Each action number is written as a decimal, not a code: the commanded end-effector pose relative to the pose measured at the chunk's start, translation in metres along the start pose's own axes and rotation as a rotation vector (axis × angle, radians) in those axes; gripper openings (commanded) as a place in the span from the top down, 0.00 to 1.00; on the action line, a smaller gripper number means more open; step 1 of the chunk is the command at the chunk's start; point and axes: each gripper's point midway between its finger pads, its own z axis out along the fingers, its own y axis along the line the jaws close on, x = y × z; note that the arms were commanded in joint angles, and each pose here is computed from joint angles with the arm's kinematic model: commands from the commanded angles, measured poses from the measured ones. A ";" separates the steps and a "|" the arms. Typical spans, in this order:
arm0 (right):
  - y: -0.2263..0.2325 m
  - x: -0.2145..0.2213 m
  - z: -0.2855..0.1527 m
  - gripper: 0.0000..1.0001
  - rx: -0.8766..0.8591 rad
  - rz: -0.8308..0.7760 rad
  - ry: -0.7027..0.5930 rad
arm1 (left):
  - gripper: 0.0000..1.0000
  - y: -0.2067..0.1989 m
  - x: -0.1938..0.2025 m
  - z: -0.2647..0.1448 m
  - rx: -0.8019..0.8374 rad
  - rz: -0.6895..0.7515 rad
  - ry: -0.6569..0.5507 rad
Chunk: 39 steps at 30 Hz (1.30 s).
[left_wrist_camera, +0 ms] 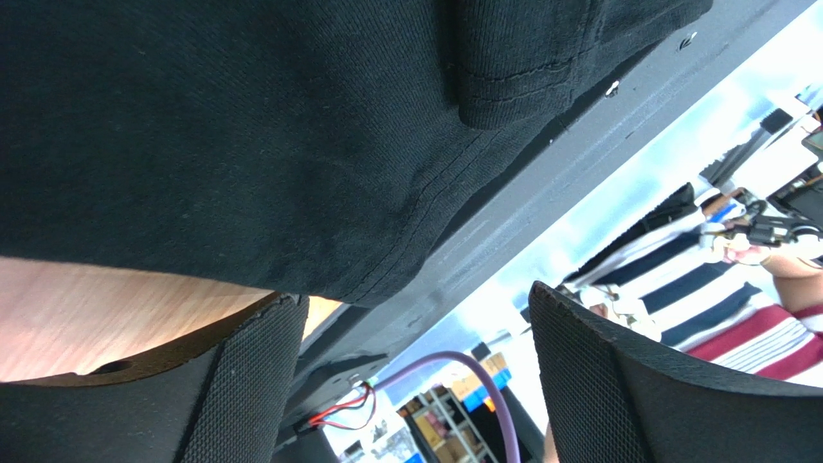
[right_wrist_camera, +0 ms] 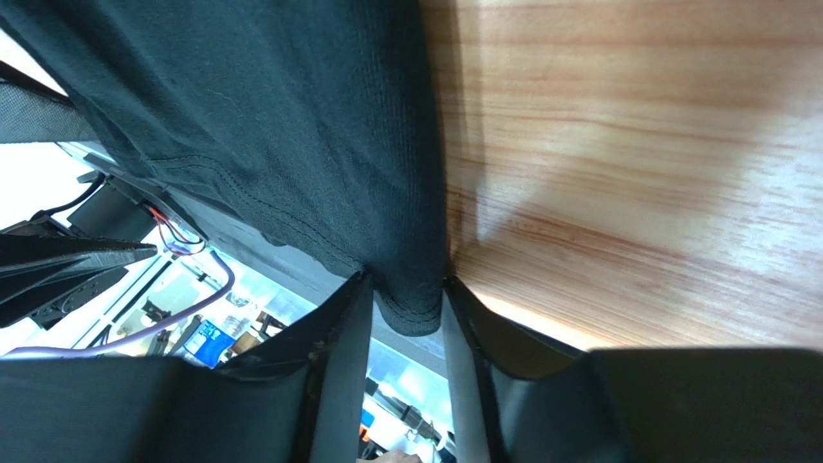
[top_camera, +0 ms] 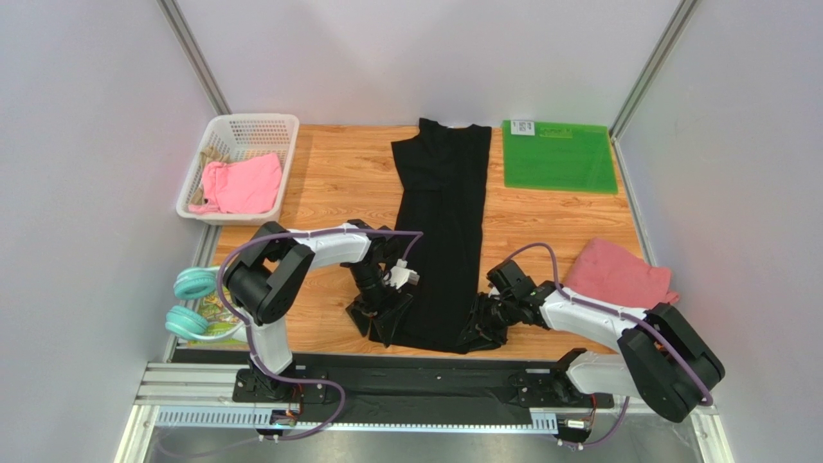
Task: Fold and stack the t-shirts
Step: Grab the bottom of the folded rectangular tshirt with both arms
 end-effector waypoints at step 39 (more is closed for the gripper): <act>0.028 -0.007 -0.015 0.86 -0.067 -0.041 -0.037 | 1.00 0.017 -0.033 0.008 -0.181 0.079 -0.126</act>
